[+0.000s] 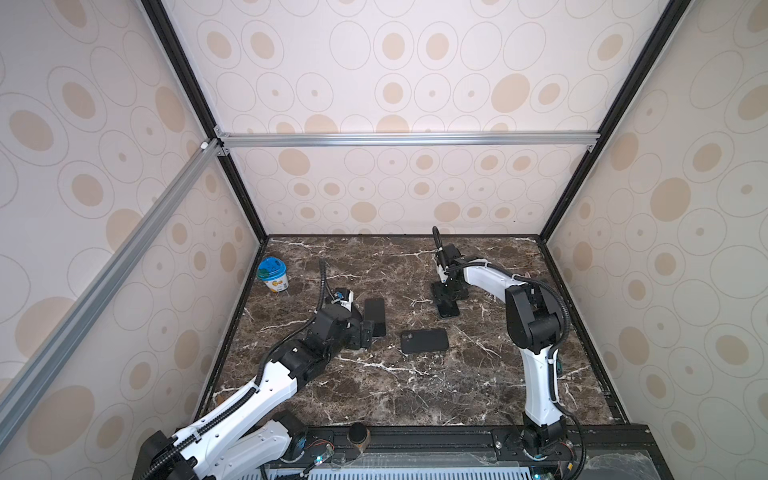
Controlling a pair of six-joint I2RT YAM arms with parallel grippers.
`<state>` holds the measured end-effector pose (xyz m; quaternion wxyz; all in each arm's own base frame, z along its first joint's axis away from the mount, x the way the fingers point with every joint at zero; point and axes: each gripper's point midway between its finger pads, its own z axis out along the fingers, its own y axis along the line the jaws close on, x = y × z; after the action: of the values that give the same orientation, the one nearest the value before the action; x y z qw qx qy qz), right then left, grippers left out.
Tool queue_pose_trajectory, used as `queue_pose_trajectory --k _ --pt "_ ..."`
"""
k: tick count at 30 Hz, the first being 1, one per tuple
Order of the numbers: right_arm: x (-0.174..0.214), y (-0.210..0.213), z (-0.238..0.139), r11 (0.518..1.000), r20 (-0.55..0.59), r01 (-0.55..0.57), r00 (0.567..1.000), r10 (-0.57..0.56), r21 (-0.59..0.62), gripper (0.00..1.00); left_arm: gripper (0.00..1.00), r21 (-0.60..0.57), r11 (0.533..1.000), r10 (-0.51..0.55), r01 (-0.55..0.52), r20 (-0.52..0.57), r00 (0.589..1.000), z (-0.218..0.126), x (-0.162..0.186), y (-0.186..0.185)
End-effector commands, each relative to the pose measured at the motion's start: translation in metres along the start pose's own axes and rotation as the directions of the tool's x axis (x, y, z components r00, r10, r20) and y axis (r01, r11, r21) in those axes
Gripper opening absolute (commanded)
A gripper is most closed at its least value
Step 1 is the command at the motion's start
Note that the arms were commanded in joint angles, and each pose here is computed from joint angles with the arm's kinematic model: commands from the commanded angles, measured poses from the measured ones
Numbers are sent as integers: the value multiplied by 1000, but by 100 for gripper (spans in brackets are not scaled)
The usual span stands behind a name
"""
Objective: Put the phone into the phone case
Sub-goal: 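Lift the blue-framed phone toward the black case while the left arm moves in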
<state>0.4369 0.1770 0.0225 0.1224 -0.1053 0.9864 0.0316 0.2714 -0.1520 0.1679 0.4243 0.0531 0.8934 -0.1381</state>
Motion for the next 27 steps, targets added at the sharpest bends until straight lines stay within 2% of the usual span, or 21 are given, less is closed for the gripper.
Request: queue_pose_trajectory --k 1,7,12,20,27 --pt "11 12 -17 997 -6 44 999 -44 -61 25 100 61 997 -46 44 35 998 3 -14 -11" --pt "9 23 -41 988 47 79 996 -73 -132 10 100 128 988 -83 83 -6 997 20 -18 -23" --pt "9 34 -60 974 101 122 989 -104 -191 5 100 191 976 -100 102 -21 995 30 -30 -36" --pt "17 65 -96 926 217 214 965 -150 -311 4 98 356 921 -148 158 -54 988 39 -48 -65" --pt "31 105 -128 864 360 345 909 -210 -368 2 94 474 856 -194 207 -76 978 37 -58 -84"
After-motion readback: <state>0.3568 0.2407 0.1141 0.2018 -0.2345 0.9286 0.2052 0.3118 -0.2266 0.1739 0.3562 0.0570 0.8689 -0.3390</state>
